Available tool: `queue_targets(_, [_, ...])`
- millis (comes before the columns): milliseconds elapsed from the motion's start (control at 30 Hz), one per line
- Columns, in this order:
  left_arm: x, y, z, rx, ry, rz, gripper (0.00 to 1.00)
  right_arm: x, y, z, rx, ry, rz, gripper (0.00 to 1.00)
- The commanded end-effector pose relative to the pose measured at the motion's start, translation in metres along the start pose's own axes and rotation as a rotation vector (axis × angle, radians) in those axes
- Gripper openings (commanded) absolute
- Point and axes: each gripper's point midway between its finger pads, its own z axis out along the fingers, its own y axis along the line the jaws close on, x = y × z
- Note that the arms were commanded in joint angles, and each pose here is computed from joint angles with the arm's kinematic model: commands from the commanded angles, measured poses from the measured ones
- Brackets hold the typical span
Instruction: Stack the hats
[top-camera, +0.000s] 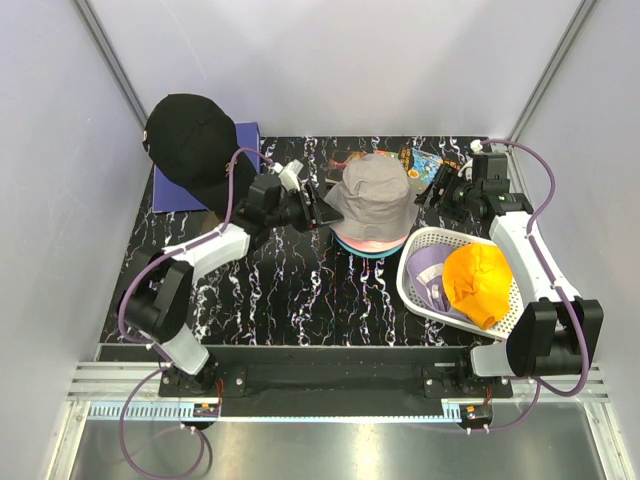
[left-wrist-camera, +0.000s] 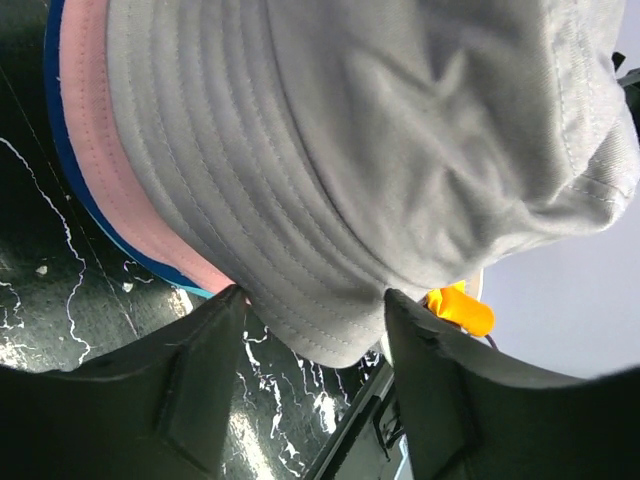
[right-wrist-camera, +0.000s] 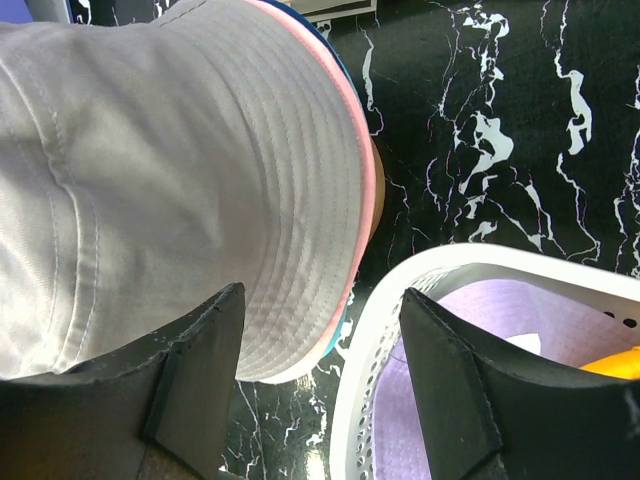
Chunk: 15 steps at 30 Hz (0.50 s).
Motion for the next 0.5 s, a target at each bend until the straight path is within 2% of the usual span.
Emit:
queue_targets(0, [-0.012,-0.016,0.001,0.067,-0.019,0.008,0.54,-0.009,0.011,-0.011,-0.043,-0.042,-0.008,0.72])
queue_targets(233, [-0.009,-0.007,0.01,0.069,-0.004,-0.014,0.33,-0.006,0.01,-0.006,-0.046,-0.023,0.0,0.71])
queue_targets(267, [-0.007,-0.004,0.012,0.068,0.003,-0.017,0.28,-0.005,0.009,-0.006,-0.042,-0.022,0.001,0.72])
queue_targets(300, [-0.007,-0.005,0.012,0.07,0.004,-0.02,0.16,-0.004,0.008,-0.005,-0.04,-0.019,0.0,0.72])
queue_targets(400, [-0.006,-0.002,0.015,0.064,0.013,-0.027,0.01,-0.001,0.007,-0.007,-0.034,-0.014,0.002,0.72])
queue_targets(467, [-0.006,0.0,0.017,0.055,0.019,-0.033,0.0,0.003,0.005,-0.01,-0.027,-0.006,0.006,0.71])
